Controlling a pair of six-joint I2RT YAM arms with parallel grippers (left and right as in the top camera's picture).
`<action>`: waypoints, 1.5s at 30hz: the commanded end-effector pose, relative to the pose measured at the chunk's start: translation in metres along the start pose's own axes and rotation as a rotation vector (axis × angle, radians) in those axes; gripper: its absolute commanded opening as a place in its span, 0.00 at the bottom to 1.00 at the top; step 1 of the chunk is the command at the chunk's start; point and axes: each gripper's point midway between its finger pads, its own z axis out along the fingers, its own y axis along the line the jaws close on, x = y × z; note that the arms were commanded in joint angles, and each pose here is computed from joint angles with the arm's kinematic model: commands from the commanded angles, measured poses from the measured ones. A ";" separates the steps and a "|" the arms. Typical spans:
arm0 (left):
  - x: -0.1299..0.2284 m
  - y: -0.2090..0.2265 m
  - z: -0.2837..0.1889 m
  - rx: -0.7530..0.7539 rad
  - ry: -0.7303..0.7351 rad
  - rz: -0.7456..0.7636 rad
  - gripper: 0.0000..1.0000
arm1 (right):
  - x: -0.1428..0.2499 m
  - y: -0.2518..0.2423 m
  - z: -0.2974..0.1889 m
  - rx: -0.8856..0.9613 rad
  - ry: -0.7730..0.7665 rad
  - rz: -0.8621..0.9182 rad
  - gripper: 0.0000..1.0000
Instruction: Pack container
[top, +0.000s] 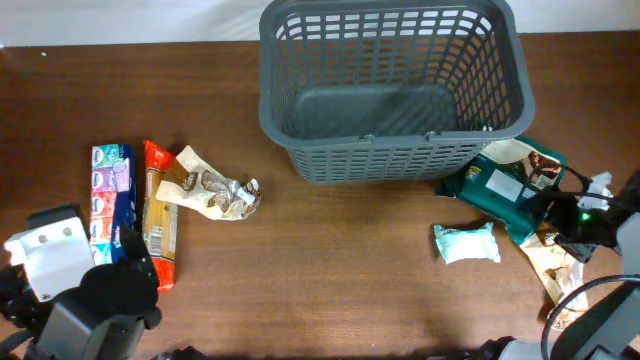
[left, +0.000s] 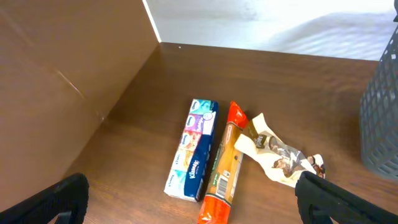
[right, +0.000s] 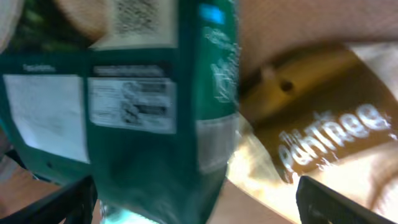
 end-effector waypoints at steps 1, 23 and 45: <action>0.001 -0.002 0.000 0.009 0.010 0.013 0.99 | -0.001 0.010 0.013 0.000 0.012 -0.056 0.99; 0.002 -0.003 0.000 0.016 0.016 0.016 0.99 | -0.011 -0.026 0.085 0.057 0.075 -0.010 0.04; 0.002 -0.003 0.000 0.014 0.014 0.031 0.99 | -0.113 0.075 -0.224 0.105 -0.591 -0.187 0.04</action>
